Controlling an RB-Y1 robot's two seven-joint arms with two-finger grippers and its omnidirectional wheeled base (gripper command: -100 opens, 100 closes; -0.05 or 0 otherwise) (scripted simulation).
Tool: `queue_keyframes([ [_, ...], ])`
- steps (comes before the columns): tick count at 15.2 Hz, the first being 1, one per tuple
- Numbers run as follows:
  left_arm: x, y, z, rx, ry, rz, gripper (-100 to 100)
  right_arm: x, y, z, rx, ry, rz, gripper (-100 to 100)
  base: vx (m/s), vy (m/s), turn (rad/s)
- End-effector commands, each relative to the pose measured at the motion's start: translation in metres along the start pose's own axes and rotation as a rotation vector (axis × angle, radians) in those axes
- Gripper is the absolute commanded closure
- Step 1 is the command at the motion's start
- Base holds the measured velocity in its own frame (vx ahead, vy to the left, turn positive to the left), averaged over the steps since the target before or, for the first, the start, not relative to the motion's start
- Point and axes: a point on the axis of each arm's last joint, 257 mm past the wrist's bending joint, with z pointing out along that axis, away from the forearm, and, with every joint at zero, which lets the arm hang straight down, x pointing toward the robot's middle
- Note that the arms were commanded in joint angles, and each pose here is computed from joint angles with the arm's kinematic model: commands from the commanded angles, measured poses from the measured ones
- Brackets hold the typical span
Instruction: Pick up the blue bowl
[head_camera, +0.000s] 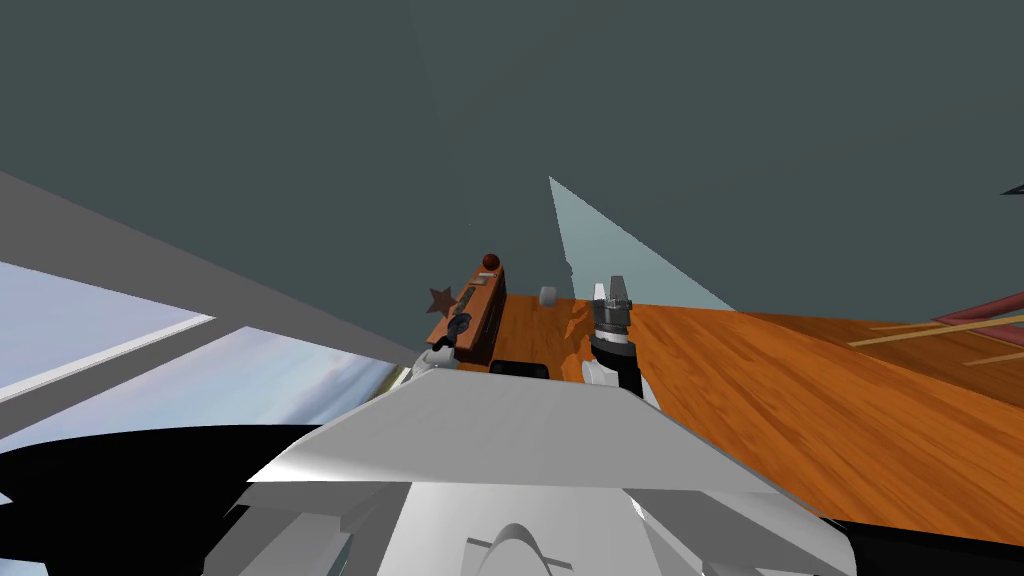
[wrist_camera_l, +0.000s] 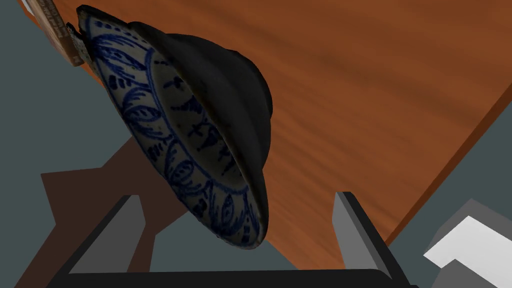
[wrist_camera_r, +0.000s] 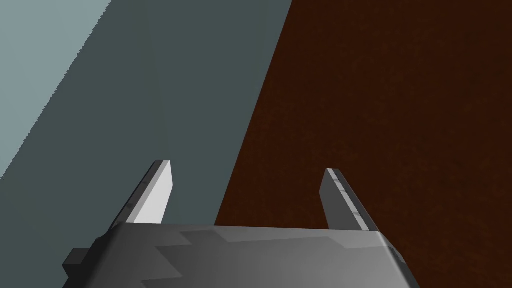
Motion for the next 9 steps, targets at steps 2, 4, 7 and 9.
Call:
queue_keyframes([
  [2, 0.001, 0.004, 0.001, -0.010, 0.001, -0.003, -100, 0.000, 0.000, 0.000, 0.000, 0.000, 0.000, 0, 0.017, 0.002, -0.009],
  [4, 0.002, 0.015, 0.002, -0.012, -0.002, -0.007, -100, 0.000, 0.000, 0.000, 0.000, 0.000, 0.000, 0, 0.053, 0.023, -0.022],
  [7, 0.003, 0.024, 0.001, -0.012, -0.005, -0.010, -100, 0.000, 0.000, 0.000, 0.000, 0.000, 0.000, 0, 0.086, 0.040, -0.022],
  [9, 0.004, 0.022, 0.002, -0.012, -0.004, -0.009, 100, 0.000, 0.000, 0.000, 0.000, 0.000, 0.000, 0, 0.033, 0.019, -0.005],
])
